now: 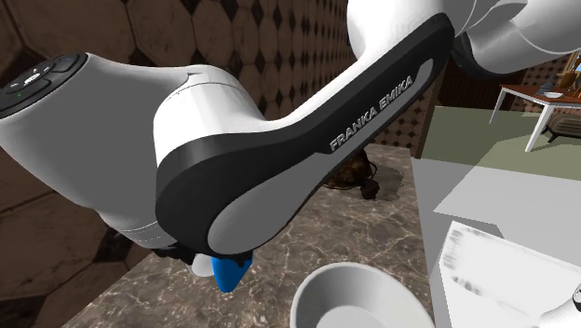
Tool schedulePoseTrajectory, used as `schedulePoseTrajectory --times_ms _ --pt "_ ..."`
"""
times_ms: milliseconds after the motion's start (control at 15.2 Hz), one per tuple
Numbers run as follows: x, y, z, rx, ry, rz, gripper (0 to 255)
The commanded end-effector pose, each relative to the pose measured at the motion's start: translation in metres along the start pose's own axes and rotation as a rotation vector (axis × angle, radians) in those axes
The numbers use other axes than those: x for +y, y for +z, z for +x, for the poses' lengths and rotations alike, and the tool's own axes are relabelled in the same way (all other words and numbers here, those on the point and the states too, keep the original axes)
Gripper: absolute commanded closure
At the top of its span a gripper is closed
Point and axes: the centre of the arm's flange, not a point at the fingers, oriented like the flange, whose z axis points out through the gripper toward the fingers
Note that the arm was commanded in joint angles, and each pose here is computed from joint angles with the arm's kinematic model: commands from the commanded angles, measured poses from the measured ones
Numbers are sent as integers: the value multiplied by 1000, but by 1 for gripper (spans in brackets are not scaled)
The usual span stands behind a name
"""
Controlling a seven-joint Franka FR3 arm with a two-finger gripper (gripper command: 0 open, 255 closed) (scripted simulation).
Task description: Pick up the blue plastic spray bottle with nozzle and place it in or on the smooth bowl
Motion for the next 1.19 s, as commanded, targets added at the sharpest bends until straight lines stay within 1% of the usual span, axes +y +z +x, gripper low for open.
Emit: schedulePoseTrajectory --times_ms 0,198,264,858,1122 --pt "0 0 0 0 0 0 0" --pt "0 0 0 0 0 0 0" --pt "0 0 0 0 0 0 255" --pt "0 0 0 0 0 0 255" --pt "1 -19 8 0 0 0 255"
